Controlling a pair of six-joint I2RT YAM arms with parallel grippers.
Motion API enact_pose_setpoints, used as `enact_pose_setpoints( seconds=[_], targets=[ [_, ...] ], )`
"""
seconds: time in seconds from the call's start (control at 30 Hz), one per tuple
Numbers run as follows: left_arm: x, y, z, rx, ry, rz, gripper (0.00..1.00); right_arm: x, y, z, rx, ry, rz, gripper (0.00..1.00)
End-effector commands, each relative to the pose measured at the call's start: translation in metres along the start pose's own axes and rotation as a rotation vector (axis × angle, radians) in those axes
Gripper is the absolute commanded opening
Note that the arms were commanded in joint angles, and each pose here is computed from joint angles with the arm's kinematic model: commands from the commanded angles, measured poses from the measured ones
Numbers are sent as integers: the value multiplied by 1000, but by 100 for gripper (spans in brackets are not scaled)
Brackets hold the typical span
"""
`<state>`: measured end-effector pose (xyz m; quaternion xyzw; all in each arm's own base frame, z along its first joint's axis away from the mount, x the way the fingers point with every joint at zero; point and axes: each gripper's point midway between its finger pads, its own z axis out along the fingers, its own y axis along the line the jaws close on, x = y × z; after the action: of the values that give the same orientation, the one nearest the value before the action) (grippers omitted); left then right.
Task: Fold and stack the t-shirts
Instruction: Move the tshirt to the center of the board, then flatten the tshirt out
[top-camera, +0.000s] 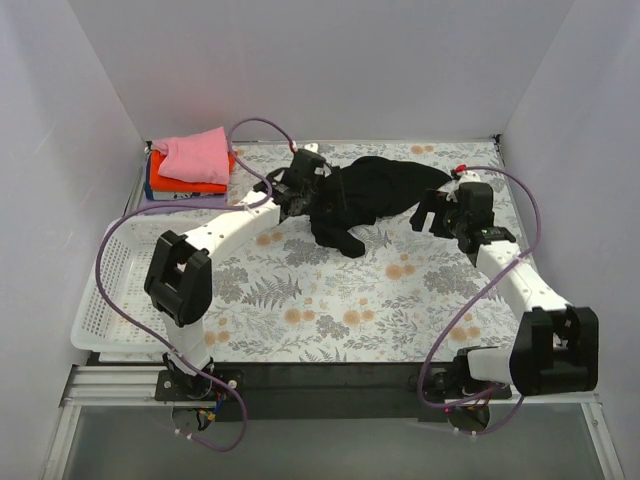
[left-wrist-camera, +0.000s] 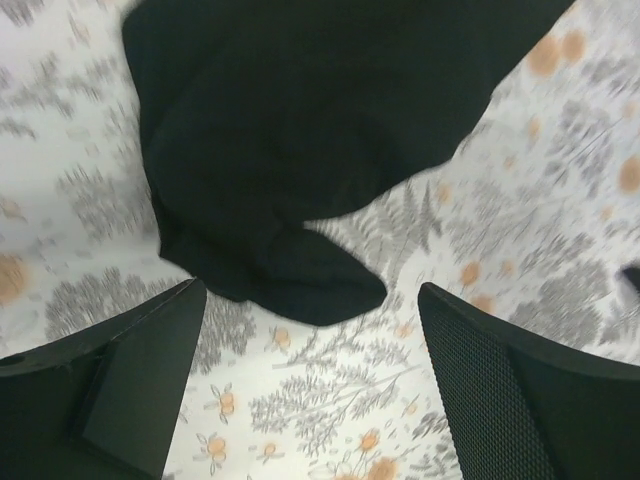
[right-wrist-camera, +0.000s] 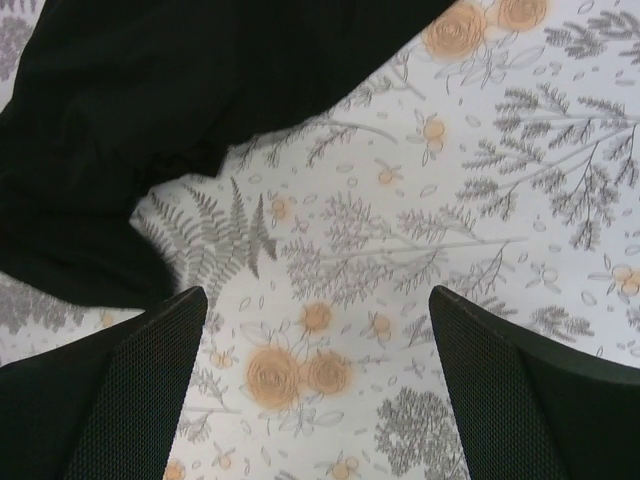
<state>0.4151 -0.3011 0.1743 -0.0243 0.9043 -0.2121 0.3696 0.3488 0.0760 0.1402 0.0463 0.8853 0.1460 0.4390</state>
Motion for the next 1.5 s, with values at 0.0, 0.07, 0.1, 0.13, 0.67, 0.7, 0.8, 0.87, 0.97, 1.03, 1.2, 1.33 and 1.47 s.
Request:
enact_pose_setpoints(
  seconds=[0.0,0.07,0.1,0.13,0.67,0.7,0.8,0.87,0.97,1.03,1.2,1.33,1.47],
  targets=[
    [31,3,-8,-60,28,25,86,-58,0,15,22,-114,11,99],
    [52,-7,-9,-50,59,36,84,-58,-5,35,27,-80,29,98],
    [65,-17,-9,-34,77,38,83,-61,-7,40,20,-71,45,98],
    [76,-19,-4,-35,99,46,83,-74,-4,44,10,-87,50,98],
    [129,-56,67,-101,174,144,76,-79,-29,87,15,-27,88,97],
    [128,-55,70,-111,166,151,76,-87,-26,89,3,-37,87,97],
    [123,-49,79,-158,143,170,74,-92,-40,98,7,-32,107,97],
    [123,-42,85,-198,139,186,70,-98,-40,104,-1,-37,105,97],
    [125,-33,94,-246,131,221,64,-102,-40,111,-10,-34,105,96],
    [131,-27,100,-260,144,246,55,-103,-39,115,-18,-34,106,96],
    [143,0,99,-350,170,297,3,-112,-40,130,-27,-33,100,96],
    [140,15,79,-378,175,309,0,-124,-44,150,-27,-44,87,96],
    [135,22,39,-342,166,293,0,-125,-57,179,8,-27,60,92]
  ],
)
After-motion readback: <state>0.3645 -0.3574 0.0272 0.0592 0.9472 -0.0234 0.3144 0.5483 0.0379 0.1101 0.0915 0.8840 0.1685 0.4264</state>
